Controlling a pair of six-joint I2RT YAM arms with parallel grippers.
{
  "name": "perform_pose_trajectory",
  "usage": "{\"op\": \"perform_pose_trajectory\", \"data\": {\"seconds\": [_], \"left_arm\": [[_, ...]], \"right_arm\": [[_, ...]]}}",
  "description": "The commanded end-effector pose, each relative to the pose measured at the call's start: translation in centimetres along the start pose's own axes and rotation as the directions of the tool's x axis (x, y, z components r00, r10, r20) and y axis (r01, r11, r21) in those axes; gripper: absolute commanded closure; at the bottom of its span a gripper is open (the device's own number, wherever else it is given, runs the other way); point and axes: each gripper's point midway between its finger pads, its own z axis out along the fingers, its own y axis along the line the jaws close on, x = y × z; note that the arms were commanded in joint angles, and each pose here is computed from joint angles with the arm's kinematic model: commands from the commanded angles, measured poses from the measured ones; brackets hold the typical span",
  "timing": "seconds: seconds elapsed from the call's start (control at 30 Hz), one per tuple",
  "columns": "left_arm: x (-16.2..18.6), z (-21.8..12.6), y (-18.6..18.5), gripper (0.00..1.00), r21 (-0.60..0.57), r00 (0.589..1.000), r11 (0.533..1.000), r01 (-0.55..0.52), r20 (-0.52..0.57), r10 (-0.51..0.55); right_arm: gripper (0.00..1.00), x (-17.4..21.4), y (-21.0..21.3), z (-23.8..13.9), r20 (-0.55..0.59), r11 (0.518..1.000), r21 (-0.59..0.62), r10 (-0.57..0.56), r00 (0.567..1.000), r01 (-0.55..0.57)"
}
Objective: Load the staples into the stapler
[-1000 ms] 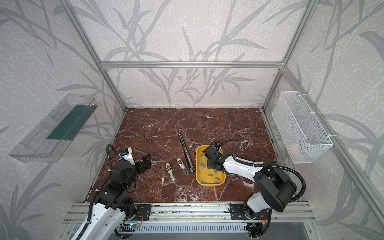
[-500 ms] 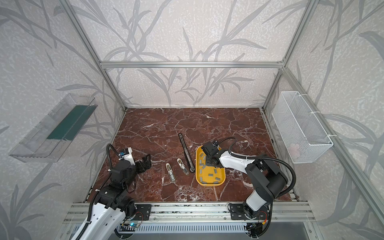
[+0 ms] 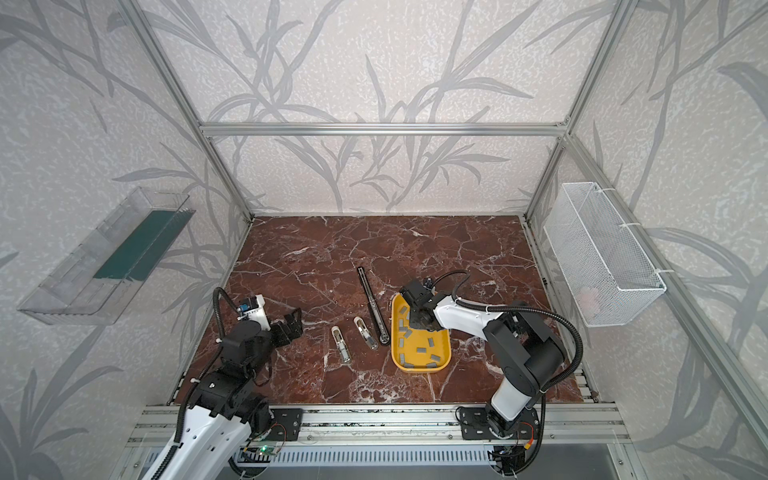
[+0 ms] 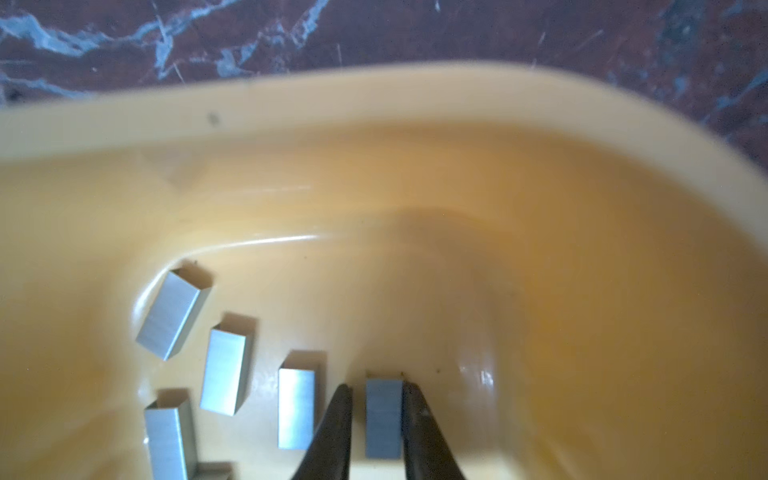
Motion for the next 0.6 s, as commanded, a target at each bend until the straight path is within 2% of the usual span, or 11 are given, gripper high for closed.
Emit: {"op": "perform_pose_trajectory", "data": {"seconds": [0.0, 0.23, 0.57], "left_arm": [[-0.45, -0.05, -0.17, 0.01, 0.010, 1.000, 1.000, -0.002, 0.022, 0.002], [-0.50, -0.06, -0.19, 0.01, 0.011, 1.000, 1.000, -0.002, 0.024, 0.001], [-0.54, -0.09, -0.25, 0.01, 0.014, 1.000, 1.000, -0.001, 0.024, 0.001]], "right_arm": [[0.77, 2.03, -1.25, 1.15, -0.104, 0.997, 0.069, -0.037, 0.994, 0.045], [0.77, 2.39, -1.17, 1.63, -0.134, 0.995, 0.080, -0.055, 0.989, 0.066], [0.89, 2.18, -1.01, 1.52, -0.132, 0.994, 0.077, -0.071, 0.989, 0.082]]}}
